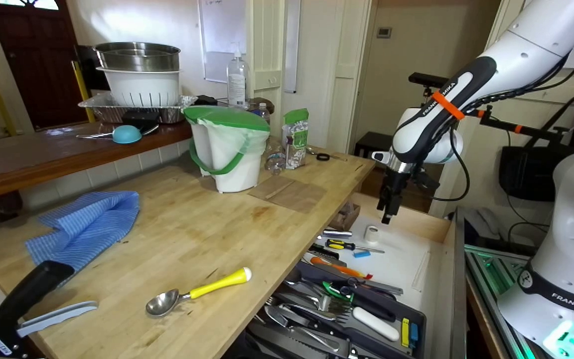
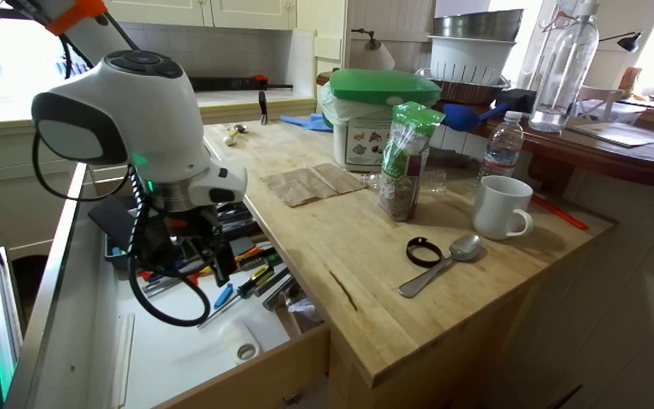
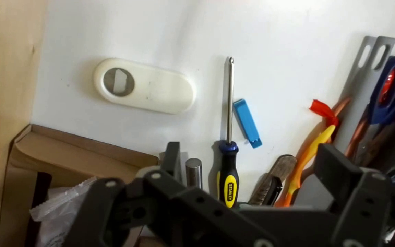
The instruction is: Move the yellow screwdriver closer to the bin
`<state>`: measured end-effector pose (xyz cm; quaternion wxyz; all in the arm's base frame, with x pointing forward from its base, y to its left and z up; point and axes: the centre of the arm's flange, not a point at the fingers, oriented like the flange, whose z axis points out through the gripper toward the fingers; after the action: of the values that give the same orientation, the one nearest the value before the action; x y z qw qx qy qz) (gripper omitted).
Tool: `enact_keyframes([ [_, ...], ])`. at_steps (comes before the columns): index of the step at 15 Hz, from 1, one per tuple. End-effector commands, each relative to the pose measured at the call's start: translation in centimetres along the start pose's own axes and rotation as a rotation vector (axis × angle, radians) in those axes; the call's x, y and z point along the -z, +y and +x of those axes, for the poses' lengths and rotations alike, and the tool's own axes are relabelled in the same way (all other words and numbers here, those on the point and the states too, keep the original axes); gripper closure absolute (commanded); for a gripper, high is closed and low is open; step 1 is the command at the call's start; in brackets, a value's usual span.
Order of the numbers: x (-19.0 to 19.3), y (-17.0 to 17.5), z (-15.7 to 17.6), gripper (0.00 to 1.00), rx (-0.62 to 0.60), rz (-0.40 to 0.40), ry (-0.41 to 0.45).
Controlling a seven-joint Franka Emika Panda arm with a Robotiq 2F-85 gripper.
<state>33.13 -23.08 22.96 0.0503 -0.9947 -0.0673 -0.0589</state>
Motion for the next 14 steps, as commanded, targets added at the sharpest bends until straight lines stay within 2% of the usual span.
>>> enact_keyframes([
  [1, -1.3, 0.0, 1.4, 0.00, 0.093, -0.036, 0.076],
  [3, -1.7, 0.0, 2.2, 0.00, 0.142, -0.060, 0.165],
  [5, -2.0, -0.4, 3.3, 0.00, 0.143, -0.082, 0.199],
  [10, -4.5, -2.6, 7.0, 0.00, 0.182, -0.035, 0.210],
  [14, -7.9, -3.7, 7.5, 0.00, 0.132, 0.015, 0.170],
])
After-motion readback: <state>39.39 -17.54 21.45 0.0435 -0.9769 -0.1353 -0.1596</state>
